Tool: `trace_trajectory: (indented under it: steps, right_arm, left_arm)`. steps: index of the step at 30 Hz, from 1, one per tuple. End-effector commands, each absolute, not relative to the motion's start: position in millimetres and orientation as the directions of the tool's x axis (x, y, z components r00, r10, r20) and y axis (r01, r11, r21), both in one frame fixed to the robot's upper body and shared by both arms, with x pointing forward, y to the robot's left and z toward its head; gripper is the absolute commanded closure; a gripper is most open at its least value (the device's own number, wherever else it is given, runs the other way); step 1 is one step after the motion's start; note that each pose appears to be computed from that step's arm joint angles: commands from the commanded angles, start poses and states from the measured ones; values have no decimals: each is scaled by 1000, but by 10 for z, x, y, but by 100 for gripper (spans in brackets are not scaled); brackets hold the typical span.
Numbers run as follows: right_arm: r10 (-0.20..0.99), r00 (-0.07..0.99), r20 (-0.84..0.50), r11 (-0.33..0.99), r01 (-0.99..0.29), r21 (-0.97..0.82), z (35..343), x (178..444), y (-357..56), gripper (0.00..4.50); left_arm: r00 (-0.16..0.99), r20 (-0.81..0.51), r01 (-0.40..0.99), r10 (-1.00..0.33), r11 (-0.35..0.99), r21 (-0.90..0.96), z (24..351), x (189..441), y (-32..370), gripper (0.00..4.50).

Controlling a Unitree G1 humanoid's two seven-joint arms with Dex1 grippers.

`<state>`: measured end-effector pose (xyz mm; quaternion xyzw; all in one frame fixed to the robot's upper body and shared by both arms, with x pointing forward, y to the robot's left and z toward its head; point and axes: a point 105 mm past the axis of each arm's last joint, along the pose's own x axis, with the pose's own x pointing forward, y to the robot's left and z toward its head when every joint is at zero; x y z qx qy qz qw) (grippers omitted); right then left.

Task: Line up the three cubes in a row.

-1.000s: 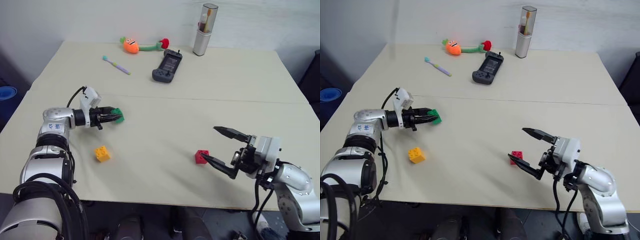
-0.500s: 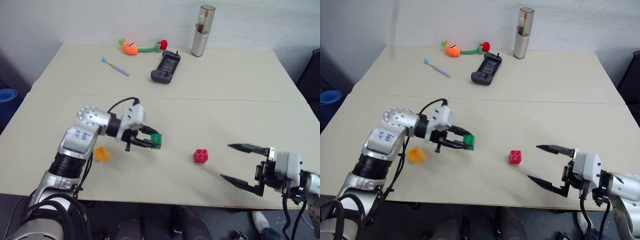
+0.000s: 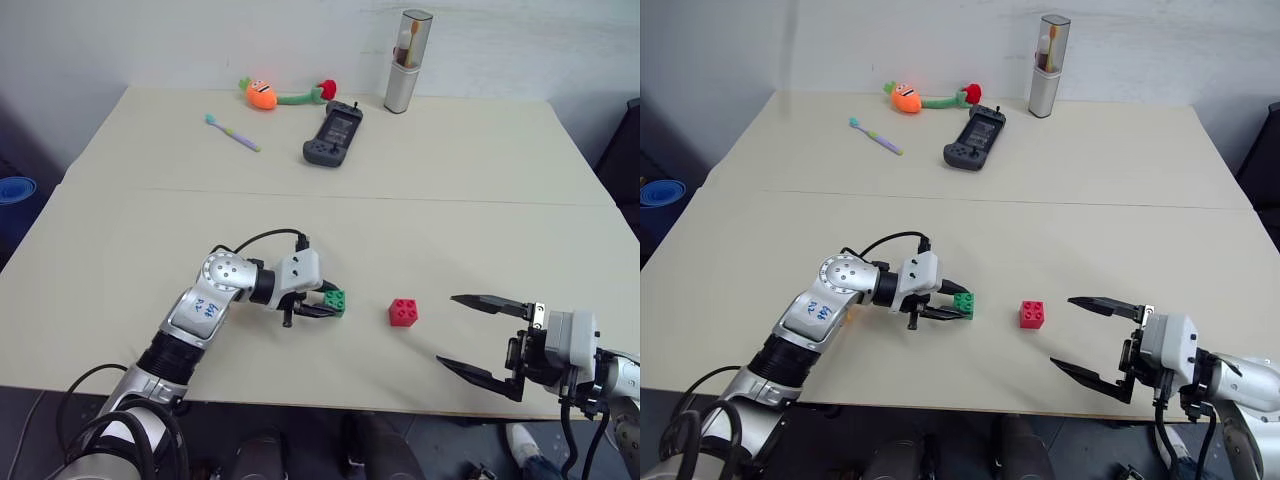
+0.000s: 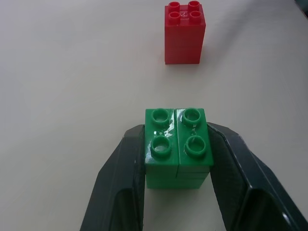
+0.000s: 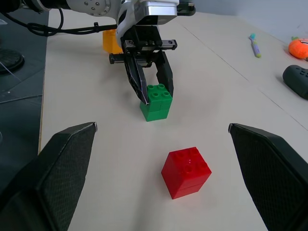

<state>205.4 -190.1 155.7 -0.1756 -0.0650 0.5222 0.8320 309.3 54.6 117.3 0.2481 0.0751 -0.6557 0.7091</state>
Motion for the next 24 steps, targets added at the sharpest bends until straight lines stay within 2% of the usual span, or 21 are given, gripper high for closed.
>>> trace_trajectory:
  steps: [1,2,5,9,11,16,20,23,24]
  right_arm:
    - [895,443,-41,395,-833,-388,1648,2025,-1860,0]
    - [894,446,-39,398,-831,-388,1650,2030,-1862,0]
    - [891,452,-32,406,-827,-389,1652,2043,-1864,0]
    - [890,455,-30,409,-826,-387,1640,2066,-1872,0]
    - [891,453,-28,409,-827,-386,1637,2080,-1872,0]
    - [901,434,-22,395,-839,-375,1617,2127,-1851,0]
    - [924,383,1,357,-859,-366,1607,2194,-1762,0]
    - [936,351,33,338,-866,-370,1639,2236,-1679,0]
    - [941,335,42,326,-871,-368,1645,2247,-1638,0]
  left_arm:
    - [110,-443,971,-890,2,238,1126,3077,546,305]
    - [101,-450,974,-887,-5,228,1113,3071,553,305]
    - [44,-445,978,-894,-54,203,1152,3006,553,202]
    - [105,-307,946,-946,0,325,1543,3113,485,77]
    - [91,-275,943,-957,-6,334,1668,3098,513,22]
    - [82,-222,935,-972,-2,354,2004,3058,810,22]
    - [194,-171,914,-966,115,389,2181,3077,1415,22]
    - [326,-160,903,-932,257,344,2111,3090,1846,22]
    - [394,-165,885,-904,326,332,2059,3095,2040,10]
